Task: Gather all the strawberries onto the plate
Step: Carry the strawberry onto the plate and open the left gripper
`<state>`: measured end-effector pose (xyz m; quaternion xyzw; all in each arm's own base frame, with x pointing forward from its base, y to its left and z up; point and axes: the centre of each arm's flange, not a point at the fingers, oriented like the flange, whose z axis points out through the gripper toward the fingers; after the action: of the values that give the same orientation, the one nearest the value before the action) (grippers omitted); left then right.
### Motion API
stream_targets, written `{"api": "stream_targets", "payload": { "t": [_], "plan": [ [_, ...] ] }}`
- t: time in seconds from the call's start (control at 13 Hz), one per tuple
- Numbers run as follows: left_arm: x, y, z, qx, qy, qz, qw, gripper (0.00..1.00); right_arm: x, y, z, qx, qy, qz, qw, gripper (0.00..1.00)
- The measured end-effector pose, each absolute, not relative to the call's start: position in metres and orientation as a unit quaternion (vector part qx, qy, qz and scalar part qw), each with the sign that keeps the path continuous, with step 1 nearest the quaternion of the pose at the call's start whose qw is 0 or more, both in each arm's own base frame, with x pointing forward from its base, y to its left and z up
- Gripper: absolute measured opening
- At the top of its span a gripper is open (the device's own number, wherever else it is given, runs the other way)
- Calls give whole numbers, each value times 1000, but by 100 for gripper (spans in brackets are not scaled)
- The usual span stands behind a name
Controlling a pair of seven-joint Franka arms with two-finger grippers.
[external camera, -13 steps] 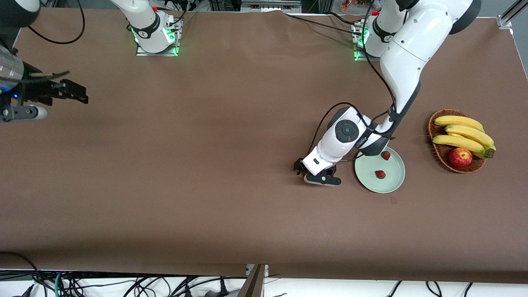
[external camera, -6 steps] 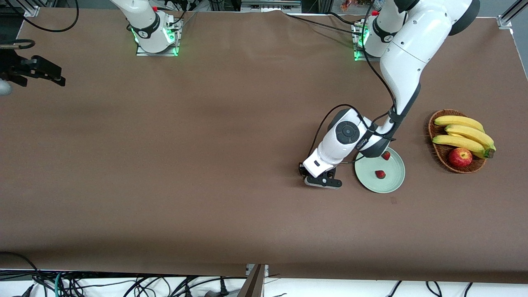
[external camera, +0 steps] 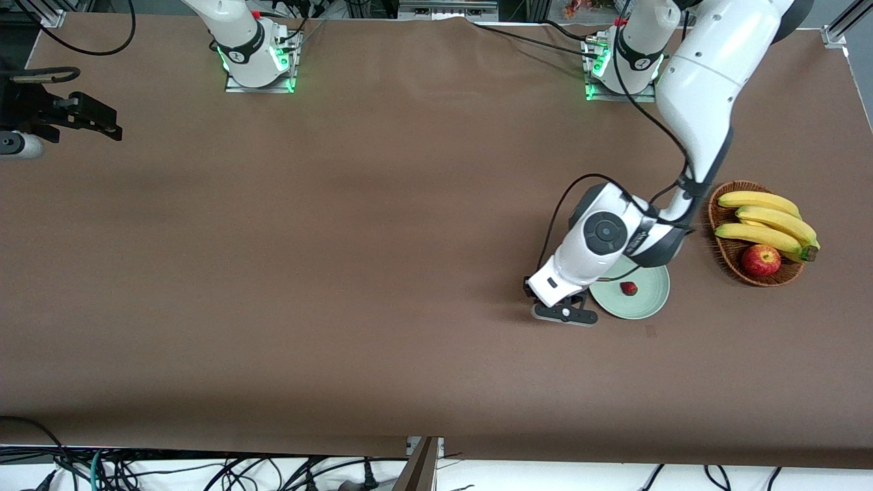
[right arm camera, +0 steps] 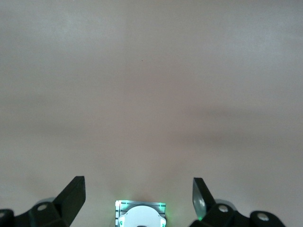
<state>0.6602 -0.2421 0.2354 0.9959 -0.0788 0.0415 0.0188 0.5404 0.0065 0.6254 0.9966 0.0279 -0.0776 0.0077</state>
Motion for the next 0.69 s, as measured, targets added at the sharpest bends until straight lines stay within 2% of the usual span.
{"api": "stream_targets", "payload": {
  "t": [0.31, 0.69],
  "plan": [
    [678, -163, 264, 988, -151, 17, -10, 33, 542, 3, 624, 997, 25, -79, 8, 100],
    [682, -56, 251, 962, -274, -20, -11, 33, 543, 4, 622, 996, 25, -80, 8, 100]
  ]
}}
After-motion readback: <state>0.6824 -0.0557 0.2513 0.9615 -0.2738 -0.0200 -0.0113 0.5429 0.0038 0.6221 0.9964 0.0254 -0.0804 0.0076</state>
